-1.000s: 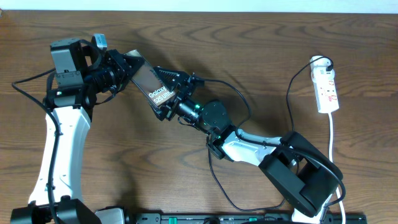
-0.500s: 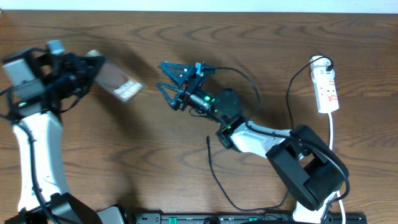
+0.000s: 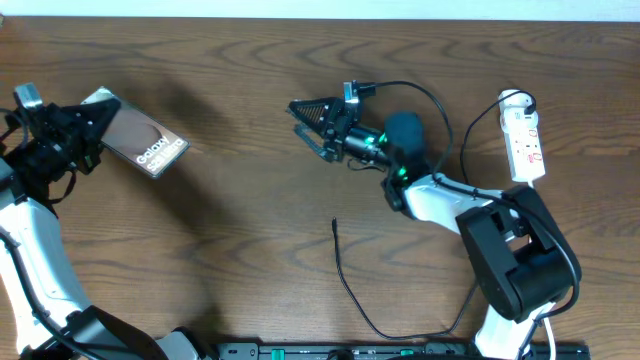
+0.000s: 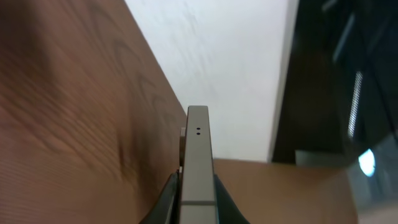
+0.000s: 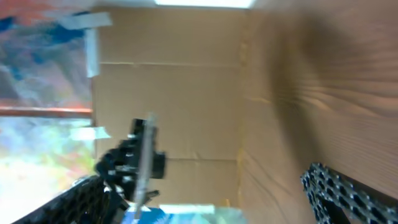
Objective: Plug charger to phone and switch on socket
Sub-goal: 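Move the right gripper down to the black charging cable's plug end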
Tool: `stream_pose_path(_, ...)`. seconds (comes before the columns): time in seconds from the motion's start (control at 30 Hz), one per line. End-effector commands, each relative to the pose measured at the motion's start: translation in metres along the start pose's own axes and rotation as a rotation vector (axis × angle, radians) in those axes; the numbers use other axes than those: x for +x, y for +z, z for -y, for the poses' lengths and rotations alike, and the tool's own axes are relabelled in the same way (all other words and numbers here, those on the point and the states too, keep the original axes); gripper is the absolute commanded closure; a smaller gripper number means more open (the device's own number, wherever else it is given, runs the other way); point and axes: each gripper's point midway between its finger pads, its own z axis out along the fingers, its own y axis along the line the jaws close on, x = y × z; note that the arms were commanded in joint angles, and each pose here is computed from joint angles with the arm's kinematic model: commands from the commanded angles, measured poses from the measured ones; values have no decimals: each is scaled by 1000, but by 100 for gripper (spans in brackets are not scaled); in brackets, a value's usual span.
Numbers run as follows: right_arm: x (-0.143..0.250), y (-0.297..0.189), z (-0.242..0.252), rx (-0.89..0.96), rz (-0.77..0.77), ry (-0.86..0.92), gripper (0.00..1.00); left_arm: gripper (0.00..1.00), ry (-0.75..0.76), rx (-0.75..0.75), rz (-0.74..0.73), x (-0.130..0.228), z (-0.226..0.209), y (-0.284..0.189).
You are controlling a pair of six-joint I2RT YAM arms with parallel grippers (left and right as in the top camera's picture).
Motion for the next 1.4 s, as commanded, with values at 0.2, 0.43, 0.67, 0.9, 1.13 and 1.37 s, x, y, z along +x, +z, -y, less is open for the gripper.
stream_pose_path(0.2,-32,9,17,293,-59,-87,1,93,74,80,-66,13,20,-4)
stream_pose_path(0.43,-52,-24,39,783,27,-161,1,93,107,81,-66,13,20,-4)
stream_pose_path(0.67,-30,-80,75,1194,64,-132,1,92,127,92,-75,15,22,-4)
stream_pose_path(0.9,20,-84,88,1305,-58,-140,1,92,141,93,-74,15,22,-4)
stream_pose_path(1.13,67,-88,114,1398,-147,-177,1,93,152,93,-74,15,21,-4)
stream_pose_path(1.37,105,-112,145,1479,-195,-45,1,92,150,92,-75,16,21,-4)
